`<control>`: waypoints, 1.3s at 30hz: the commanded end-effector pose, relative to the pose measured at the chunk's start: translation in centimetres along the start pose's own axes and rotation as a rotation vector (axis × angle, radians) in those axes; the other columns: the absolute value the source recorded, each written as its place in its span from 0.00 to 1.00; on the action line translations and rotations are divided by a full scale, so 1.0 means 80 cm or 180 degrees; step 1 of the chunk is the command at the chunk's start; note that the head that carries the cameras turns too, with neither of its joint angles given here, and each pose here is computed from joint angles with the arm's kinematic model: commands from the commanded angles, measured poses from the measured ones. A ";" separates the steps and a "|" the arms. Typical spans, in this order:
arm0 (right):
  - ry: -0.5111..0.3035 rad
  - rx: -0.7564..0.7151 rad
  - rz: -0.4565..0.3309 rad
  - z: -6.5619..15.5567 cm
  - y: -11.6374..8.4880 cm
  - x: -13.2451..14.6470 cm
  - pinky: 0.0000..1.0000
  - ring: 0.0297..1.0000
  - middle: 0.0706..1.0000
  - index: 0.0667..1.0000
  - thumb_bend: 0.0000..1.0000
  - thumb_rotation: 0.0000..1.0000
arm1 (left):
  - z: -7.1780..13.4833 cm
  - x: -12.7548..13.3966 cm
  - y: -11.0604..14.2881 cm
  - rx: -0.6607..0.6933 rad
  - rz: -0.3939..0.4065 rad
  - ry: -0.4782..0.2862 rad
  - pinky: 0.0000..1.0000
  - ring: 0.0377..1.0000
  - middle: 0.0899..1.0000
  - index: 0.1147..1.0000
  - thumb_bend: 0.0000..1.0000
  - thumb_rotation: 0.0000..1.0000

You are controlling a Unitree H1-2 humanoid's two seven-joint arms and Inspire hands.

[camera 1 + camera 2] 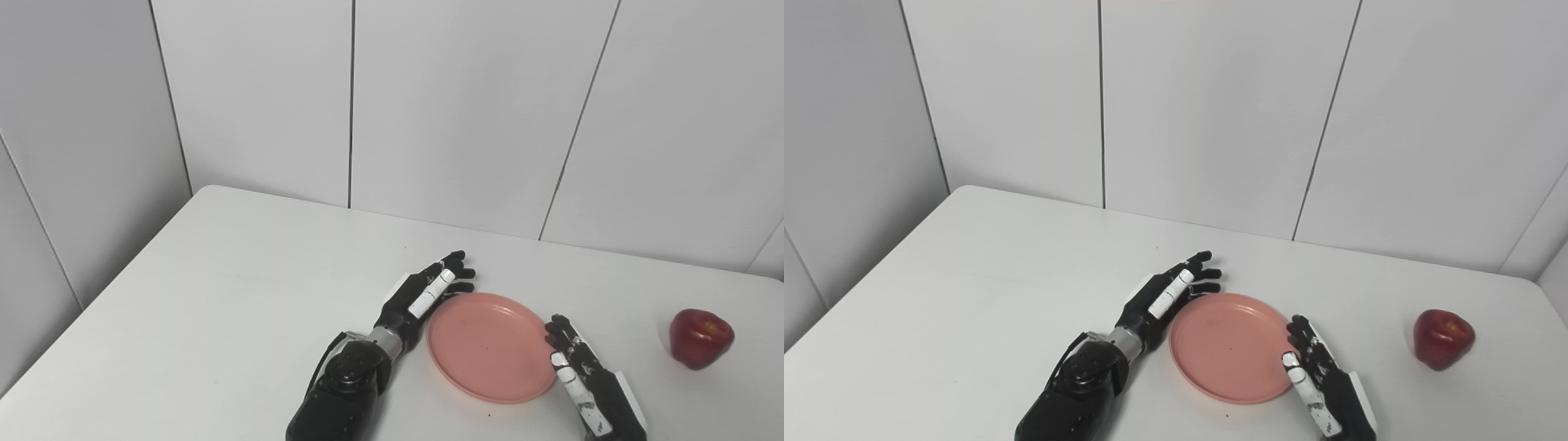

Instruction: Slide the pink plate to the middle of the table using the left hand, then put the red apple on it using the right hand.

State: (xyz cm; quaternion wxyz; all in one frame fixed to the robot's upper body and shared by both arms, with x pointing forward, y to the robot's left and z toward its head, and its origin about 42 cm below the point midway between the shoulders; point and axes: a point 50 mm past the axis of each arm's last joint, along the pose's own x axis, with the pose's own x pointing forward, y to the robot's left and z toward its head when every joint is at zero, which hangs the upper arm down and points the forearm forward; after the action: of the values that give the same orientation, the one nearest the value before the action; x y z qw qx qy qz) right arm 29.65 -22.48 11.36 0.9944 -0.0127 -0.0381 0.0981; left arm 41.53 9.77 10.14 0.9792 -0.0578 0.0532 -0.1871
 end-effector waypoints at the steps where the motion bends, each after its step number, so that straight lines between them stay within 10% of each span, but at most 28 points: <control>1: -0.0361 -0.0030 -0.0182 0.003 0.006 0.001 0.99 0.92 0.90 0.89 0.75 0.64 | -0.027 -0.011 0.011 -0.0048 0.0079 0.0313 0.78 0.77 0.79 0.84 0.84 0.78; 14: -0.0971 -0.0127 -0.0696 -0.002 0.029 0.006 0.99 0.94 0.95 0.96 0.78 0.79 | -0.022 -0.019 0.033 -0.0178 0.0056 0.0350 0.80 0.80 0.81 0.86 0.80 0.75; 39: -0.0919 -0.0247 -0.0816 -0.011 0.097 0.038 0.93 0.92 0.95 0.96 0.77 0.79 | -0.018 -0.037 0.104 0.0011 0.0113 0.0375 0.78 0.81 0.82 0.89 0.75 0.80</control>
State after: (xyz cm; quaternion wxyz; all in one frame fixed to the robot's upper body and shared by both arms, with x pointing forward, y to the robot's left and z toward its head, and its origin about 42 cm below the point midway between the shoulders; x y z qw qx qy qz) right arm 32.26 -15.36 12.48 0.9780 -0.0264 -0.2027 -0.0408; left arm 42.44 17.07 10.13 0.9794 -0.0507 0.0594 -0.1865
